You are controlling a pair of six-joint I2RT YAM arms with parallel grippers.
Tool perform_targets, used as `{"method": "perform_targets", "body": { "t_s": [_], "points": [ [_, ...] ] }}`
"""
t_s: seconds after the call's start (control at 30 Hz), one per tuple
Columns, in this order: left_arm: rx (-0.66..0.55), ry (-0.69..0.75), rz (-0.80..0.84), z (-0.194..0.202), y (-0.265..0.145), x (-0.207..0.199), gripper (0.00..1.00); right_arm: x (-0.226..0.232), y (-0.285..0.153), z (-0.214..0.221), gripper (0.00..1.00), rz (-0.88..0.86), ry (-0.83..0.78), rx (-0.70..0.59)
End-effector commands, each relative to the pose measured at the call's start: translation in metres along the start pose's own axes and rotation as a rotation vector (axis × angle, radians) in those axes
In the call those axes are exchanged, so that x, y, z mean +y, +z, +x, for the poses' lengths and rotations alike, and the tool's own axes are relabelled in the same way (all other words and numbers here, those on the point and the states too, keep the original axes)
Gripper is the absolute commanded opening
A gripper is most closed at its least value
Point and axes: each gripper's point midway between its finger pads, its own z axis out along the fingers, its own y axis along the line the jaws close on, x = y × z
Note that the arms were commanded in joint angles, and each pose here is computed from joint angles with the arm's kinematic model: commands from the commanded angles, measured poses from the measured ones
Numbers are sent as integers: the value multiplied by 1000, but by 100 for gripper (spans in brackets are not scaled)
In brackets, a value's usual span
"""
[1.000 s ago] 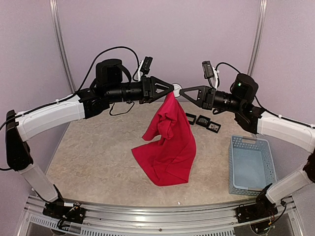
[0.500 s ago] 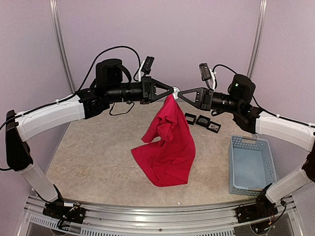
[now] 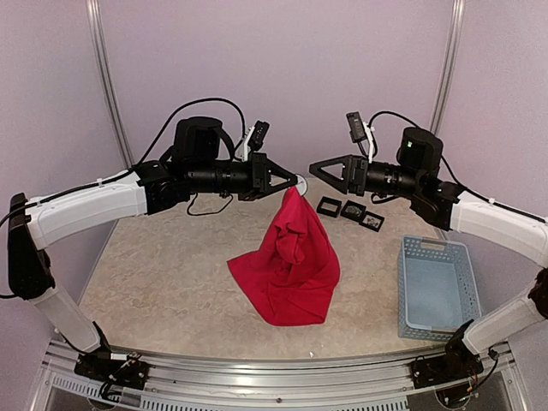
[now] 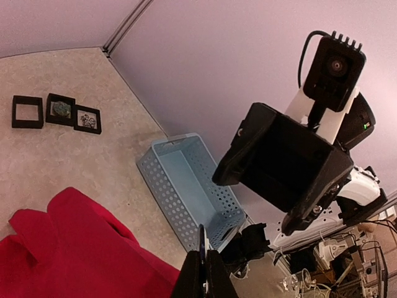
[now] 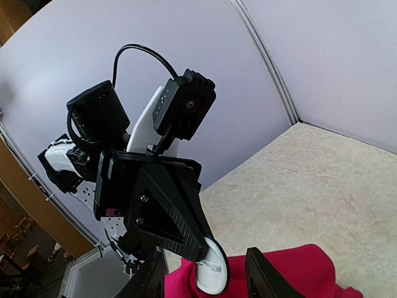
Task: Remove the brooch from the garment
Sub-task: Pass from the right arm to the left, then pass from the left arm to the right
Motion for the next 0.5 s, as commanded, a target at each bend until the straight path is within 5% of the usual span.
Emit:
{"method": "perform_targets", "body": {
  "t_s": [0.0,0.47],
  "points": [
    [-4,-50,-141,1,-12,12,0,-4,-11,13,51,124,-75,76],
    [31,-176,-251,16,1,40,0,-11,18,98,54,248,-114,392]
  ]
}}
